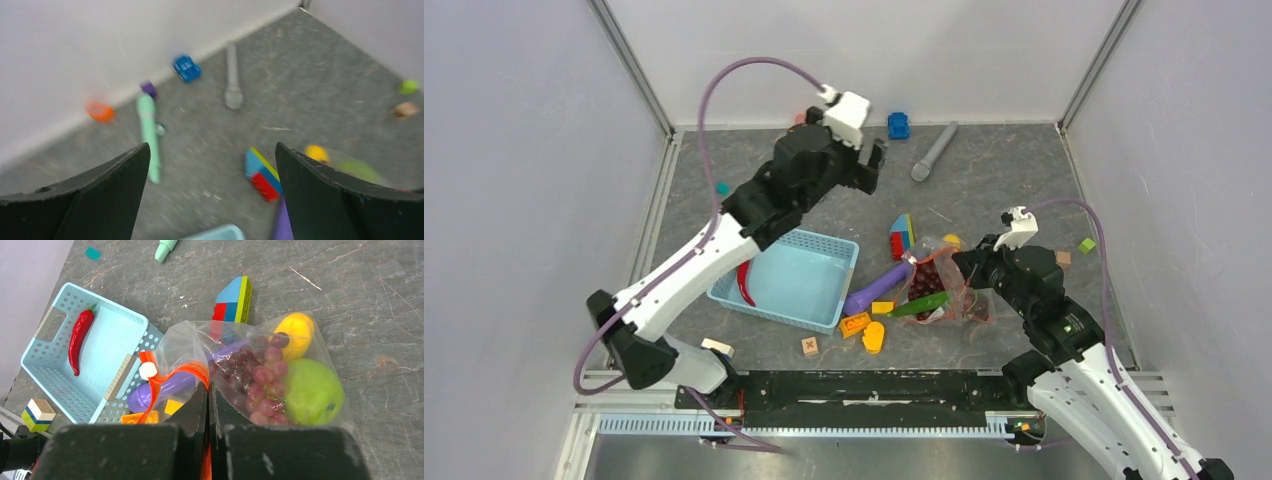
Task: Place the food in the zip-top bag and seal the zipper
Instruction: Adjust the bin at the center of the board.
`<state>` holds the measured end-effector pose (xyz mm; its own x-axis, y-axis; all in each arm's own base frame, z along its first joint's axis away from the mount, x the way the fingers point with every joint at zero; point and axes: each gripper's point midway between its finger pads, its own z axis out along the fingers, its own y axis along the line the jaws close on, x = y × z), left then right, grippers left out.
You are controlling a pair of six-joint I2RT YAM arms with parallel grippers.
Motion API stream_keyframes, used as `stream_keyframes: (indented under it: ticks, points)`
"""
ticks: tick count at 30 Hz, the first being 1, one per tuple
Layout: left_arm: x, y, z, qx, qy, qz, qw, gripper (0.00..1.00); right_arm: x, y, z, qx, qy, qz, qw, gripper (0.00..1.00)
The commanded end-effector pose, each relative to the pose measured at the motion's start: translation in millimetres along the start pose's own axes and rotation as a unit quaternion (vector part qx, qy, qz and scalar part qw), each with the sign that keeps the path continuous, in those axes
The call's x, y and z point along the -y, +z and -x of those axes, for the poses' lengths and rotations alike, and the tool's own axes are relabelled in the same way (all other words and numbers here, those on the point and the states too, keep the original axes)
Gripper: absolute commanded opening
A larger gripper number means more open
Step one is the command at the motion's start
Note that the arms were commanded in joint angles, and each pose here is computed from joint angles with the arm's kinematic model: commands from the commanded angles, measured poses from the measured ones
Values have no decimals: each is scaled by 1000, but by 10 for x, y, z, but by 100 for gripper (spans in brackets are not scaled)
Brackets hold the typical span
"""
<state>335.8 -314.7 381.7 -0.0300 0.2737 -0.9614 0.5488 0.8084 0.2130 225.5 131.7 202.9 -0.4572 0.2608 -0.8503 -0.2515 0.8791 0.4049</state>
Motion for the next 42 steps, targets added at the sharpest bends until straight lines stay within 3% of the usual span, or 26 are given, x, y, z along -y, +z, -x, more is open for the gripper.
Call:
stream_keyframes:
  ticks: [1,5,9,15,19,22,28,37,42]
  points:
    - [647,-305,-803,-132,-277,-136,942,100,-81,-45,222,24,-13,6,1000,0]
    - [939,-585,-1466,-194,-324,-183,908,100,-116,-40,234,17,-21,12,1000,0]
    - [1043,-842,-2022,-244,-364,-172,882,100,-126,-28,216,9,-26,15,1000,0]
    - [1300,-940,-2311,-250,-404,-219,852,90,-119,-10,191,5,-22,13,1000,0]
    - [1480,-958,-2329,-252,-395,-252,846,86,-130,-16,184,4,-18,16,1000,0]
    - [1654,-935,-2256,-244,-373,-277,851,86,-136,-19,192,5,-16,16,1000,0]
    - [1740,-817,-2325,-269,-331,-248,870,81,-156,-25,205,5,-13,20,1000,0]
    - [1490,-665,-2192,-259,-291,-169,906,73,-182,-38,205,5,-12,27,1000,0]
    - [1579,-703,-2005,-233,-242,-192,922,74,-204,-48,257,10,-14,29,999,0]
